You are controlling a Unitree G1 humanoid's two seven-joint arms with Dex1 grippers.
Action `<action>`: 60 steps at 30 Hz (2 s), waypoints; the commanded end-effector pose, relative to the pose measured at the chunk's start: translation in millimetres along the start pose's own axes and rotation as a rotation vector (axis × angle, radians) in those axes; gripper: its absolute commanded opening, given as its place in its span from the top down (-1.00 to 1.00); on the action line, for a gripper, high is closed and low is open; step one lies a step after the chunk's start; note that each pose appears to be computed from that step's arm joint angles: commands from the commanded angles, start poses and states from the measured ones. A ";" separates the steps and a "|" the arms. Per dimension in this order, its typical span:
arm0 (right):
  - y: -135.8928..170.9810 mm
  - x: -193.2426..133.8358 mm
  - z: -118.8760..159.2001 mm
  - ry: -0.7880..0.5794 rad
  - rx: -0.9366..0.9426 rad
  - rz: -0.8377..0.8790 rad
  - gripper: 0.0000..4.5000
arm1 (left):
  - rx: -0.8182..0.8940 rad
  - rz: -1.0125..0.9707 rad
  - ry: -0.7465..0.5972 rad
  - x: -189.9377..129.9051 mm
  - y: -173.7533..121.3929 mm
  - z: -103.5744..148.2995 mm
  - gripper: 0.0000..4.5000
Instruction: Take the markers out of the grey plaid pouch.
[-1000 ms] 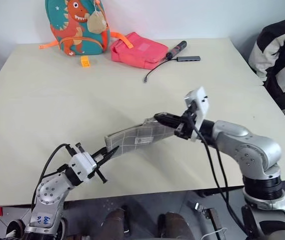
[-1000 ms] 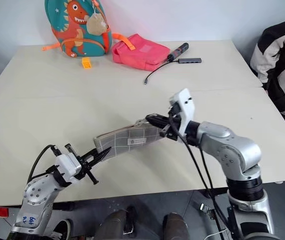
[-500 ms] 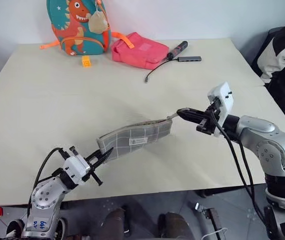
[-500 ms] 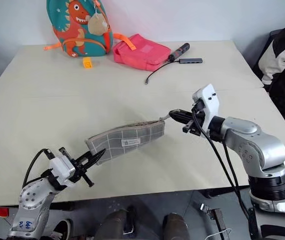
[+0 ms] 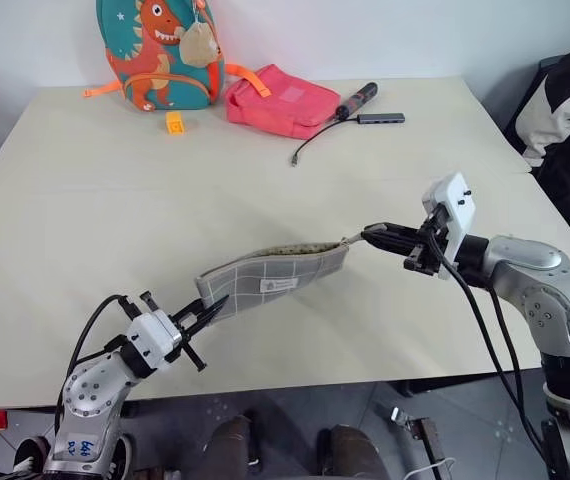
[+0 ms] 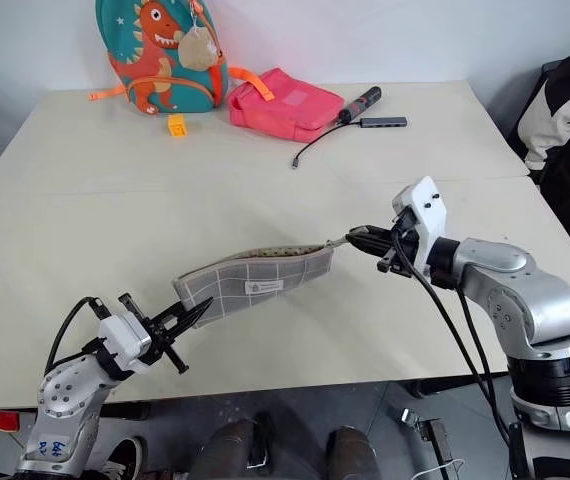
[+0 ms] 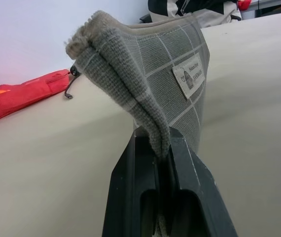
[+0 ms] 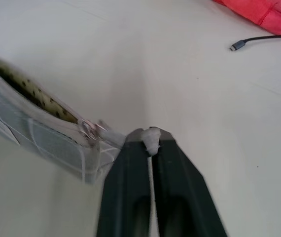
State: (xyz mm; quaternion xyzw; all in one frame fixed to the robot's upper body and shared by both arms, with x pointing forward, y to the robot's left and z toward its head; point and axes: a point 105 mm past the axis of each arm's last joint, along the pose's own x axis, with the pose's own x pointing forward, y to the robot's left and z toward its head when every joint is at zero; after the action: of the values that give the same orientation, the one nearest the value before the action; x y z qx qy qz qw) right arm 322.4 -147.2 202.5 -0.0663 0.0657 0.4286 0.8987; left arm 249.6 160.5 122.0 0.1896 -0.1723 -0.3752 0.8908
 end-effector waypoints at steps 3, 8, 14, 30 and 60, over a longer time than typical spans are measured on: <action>9.6 -12.6 24.5 -0.060 -0.050 0.064 -0.01 | 0.008 0.014 0.000 -1.2 0.3 -0.5 1.00; 25.4 -25.5 73.7 -0.220 -0.037 0.192 -0.16 | 0.026 -0.001 -0.004 0.1 -3.0 -0.1 1.00; 49.3 -5.5 79.6 -0.168 -0.148 0.262 0.25 | 0.029 0.003 -0.009 1.1 -2.6 0.5 1.00; 75.9 52.5 31.0 0.067 -0.550 0.332 0.99 | 0.029 0.005 -0.022 5.8 -5.1 0.8 1.00; 90.9 88.2 11.1 0.249 -0.887 0.449 -0.92 | 0.013 0.008 -0.024 6.2 -13.6 -0.6 1.00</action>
State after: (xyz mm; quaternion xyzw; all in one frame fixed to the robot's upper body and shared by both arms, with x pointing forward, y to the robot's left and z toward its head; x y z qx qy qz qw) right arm 309.5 -23.1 176.4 -0.4712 0.0214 0.5917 0.6537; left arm 247.6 147.0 111.1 0.1869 -0.1752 -0.3781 0.8896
